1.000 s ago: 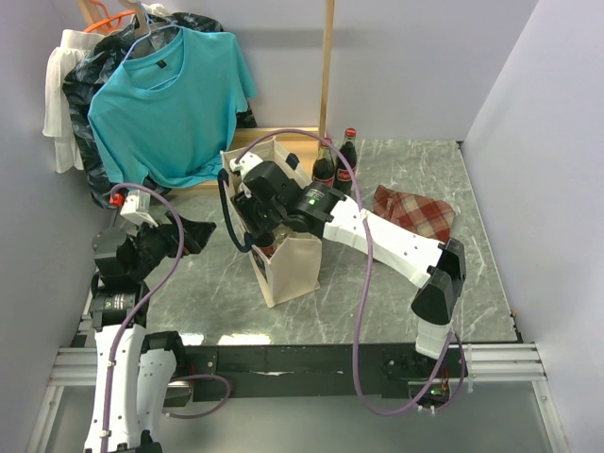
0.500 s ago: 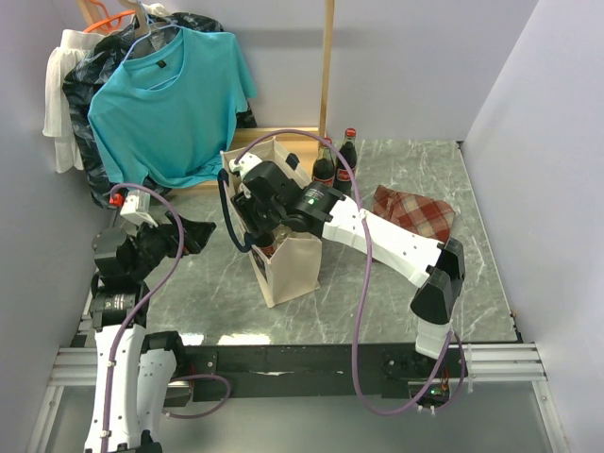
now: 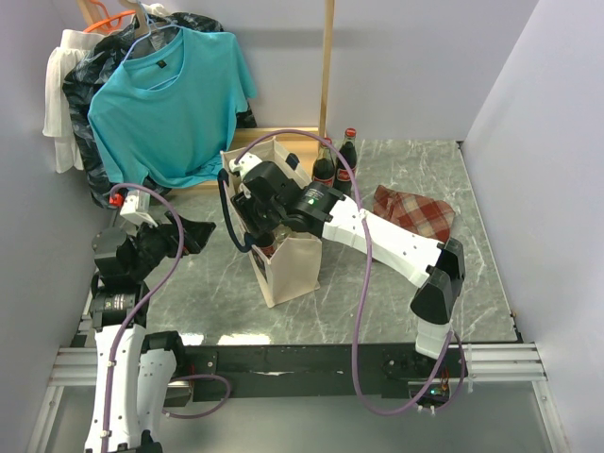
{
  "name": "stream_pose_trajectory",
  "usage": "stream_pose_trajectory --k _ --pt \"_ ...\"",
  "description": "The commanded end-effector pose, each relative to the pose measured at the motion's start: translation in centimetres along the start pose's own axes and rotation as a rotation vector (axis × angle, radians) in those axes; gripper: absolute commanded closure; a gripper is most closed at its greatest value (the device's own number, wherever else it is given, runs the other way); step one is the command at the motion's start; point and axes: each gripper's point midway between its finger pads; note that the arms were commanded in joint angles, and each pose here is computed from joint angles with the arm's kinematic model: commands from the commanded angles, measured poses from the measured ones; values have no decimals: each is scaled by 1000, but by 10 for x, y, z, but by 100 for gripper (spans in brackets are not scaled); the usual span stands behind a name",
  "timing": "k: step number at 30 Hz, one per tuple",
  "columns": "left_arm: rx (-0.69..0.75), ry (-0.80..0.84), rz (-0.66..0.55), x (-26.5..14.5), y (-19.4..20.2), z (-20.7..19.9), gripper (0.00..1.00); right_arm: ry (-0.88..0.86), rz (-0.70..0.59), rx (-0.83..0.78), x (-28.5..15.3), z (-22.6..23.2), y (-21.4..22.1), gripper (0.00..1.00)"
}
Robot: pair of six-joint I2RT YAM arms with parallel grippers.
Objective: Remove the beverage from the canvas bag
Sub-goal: Take out the drink from the canvas bag.
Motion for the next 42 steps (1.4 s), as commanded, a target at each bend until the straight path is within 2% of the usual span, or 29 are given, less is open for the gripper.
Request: stream_pose_trajectory --k 1,42 --pt "8 1 -22 -1 -4 0 4 2 -41 4 -13 -2 -16 41" --pt "5 -2 -15 -1 -2 1 4 10 12 -6 -1 -2 -2 44"
Point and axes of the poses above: each gripper's point midway between its finger pads, its own x axis out along the fingers, its own z axis along the line the jaws close on, y = z × x, and after that the axes turned 10 degrees about x, right-handed
